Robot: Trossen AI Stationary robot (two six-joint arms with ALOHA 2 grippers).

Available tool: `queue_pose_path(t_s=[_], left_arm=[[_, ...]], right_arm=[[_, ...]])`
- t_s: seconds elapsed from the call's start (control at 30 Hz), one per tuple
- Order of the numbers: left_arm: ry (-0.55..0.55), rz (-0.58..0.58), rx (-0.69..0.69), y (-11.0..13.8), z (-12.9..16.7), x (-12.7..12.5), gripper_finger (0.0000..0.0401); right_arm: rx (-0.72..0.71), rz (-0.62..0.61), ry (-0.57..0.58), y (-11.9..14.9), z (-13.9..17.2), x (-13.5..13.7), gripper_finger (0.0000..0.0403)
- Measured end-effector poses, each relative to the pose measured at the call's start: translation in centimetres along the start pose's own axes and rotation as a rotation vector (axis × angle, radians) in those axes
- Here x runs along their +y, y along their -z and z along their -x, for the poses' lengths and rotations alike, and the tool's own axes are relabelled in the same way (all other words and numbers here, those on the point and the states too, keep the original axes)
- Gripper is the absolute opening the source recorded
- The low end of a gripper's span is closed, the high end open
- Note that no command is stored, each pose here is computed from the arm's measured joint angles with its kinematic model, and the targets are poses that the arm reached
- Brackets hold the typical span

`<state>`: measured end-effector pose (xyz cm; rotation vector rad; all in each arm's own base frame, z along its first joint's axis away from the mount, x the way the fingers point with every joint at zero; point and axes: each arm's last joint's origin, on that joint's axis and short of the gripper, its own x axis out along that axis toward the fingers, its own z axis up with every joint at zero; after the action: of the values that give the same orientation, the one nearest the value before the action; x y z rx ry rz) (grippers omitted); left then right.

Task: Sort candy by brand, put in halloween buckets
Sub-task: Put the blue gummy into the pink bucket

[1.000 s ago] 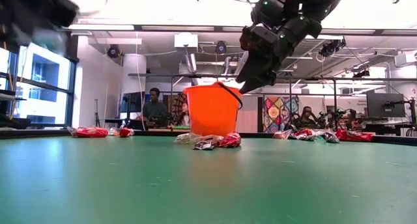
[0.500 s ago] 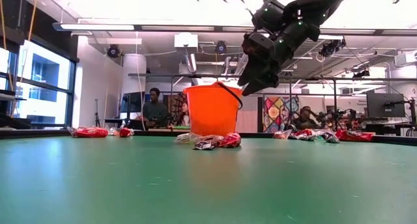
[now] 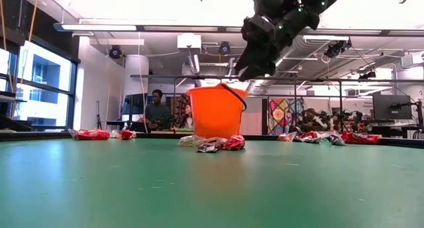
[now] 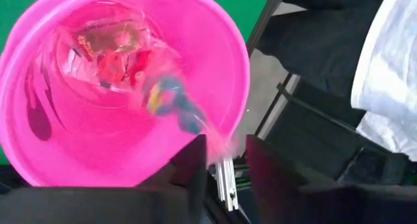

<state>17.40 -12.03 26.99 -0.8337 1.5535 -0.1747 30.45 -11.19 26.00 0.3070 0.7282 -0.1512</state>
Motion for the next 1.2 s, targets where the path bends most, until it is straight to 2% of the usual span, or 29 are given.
queue_pose_path(t_s=[0.23, 0.33, 0.43, 0.57, 0.77, 0.83, 0.93, 1.0, 1.07, 1.2], left_arm=[[0.035, -0.033, 0.043, -0.2, 0.2, 0.1, 0.0213], [0.082, -0.079, 0.063, -0.5, 0.9, 0.4, 0.0232], [0.104, -0.092, -0.014, -1.2, 2.5, 1.3, 0.0236], [0.097, -0.107, -0.219, -2.4, 5.4, 3.4, 0.0234], [-0.038, -0.063, -0.514, -4.8, 9.1, 7.3, 0.0233], [-0.104, -0.048, -0.581, -5.5, 10.0, 8.5, 0.0233], [-0.208, -0.021, -0.655, -6.1, 11.1, 10.2, 0.0233], [-0.266, -0.009, -0.694, -6.2, 11.8, 11.0, 0.0233], [-0.32, 0.002, -0.734, -6.4, 12.4, 11.8, 0.0233], [-0.373, 0.009, -0.816, -6.8, 13.5, 12.8, 0.0233]], right_arm=[[0.029, 0.006, 0.001, -0.8, 0.8, 0.3, 0.0252], [0.06, -0.002, 0.023, -0.9, 1.2, 0.3, 0.0252], [0.087, -0.055, 0.137, -0.9, 2.5, -0.3, 0.0252], [0.091, -0.268, 0.361, -0.3, 4.9, -2.6, 0.0252], [0.222, -0.635, 0.683, 3.4, 6.6, -7.1, 0.0252], [0.199, -0.771, 0.771, 4.6, 6.7, -8.4, 0.0252], [0.112, -0.987, 0.805, 6.0, 6.2, -9.7, 0.0252], [0.054, -1.065, 0.795, 6.5, 5.6, -9.9, 0.0252], [0.015, -1.103, 0.832, 7.1, 5.2, -10.1, 0.0252], [-0.076, -1.273, 1.045, 9.4, 4.9, -10.2, 0.0252]])
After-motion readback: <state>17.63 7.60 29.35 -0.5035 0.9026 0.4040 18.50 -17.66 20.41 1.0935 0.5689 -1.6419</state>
